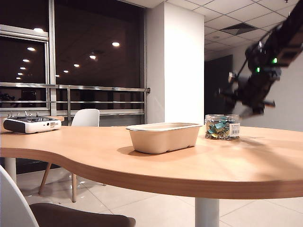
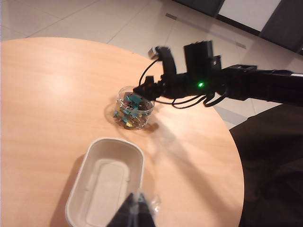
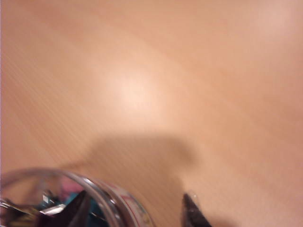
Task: Pick up the box filled with clips, pour some clips from it into the rectangular paper box, and then put the clip box back on the table.
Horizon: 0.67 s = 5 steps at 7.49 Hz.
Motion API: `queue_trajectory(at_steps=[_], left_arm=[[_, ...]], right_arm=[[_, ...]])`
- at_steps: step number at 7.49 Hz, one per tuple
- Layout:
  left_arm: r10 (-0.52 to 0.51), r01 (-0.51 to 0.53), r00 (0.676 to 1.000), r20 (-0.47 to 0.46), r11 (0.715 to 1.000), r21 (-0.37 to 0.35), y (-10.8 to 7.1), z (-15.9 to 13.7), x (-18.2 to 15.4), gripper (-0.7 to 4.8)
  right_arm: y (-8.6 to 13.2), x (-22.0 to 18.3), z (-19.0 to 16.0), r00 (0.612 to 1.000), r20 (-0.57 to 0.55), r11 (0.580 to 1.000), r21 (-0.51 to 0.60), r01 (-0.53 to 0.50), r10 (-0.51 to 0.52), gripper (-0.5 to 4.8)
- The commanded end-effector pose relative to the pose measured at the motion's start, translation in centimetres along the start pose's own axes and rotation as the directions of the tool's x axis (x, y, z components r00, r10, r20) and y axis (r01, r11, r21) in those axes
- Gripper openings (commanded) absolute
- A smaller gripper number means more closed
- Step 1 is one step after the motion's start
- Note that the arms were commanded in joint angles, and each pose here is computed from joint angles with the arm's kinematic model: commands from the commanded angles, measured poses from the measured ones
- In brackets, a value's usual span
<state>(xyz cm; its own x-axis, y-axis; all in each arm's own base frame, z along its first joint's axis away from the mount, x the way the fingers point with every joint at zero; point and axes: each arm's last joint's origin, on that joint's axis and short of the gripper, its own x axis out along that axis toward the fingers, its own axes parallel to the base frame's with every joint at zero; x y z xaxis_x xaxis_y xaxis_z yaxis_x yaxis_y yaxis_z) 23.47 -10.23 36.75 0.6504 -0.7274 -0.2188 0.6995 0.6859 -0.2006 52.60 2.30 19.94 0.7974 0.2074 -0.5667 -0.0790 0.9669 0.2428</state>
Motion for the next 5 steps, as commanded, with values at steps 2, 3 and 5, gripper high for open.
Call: queue_trajectory(at_steps=[2, 3, 5], left_arm=[[-0.004, 0.004, 1.000, 0.013, 1.000, 0.013, -0.08, 0.24, -0.09, -0.06], [-0.004, 0.004, 1.000, 0.013, 1.000, 0.013, -0.08, 0.24, -0.09, -0.06], [-0.004, 0.004, 1.000, 0.012, 1.000, 0.013, -0.08, 0.24, -0.09, -0.06]], right_arm=[[-0.05, 0.37, -0.15, 1.000, 0.003, 1.000, 0.002, -0.002, 0.002, 1.11], [-0.05, 0.37, -0.18, 1.000, -0.001, 1.000, 0.003, -0.002, 0.002, 0.72], [-0.03, 0.37, -0.21, 1.000, -0.004, 1.000, 0.003, -0.005, 0.005, 1.22]])
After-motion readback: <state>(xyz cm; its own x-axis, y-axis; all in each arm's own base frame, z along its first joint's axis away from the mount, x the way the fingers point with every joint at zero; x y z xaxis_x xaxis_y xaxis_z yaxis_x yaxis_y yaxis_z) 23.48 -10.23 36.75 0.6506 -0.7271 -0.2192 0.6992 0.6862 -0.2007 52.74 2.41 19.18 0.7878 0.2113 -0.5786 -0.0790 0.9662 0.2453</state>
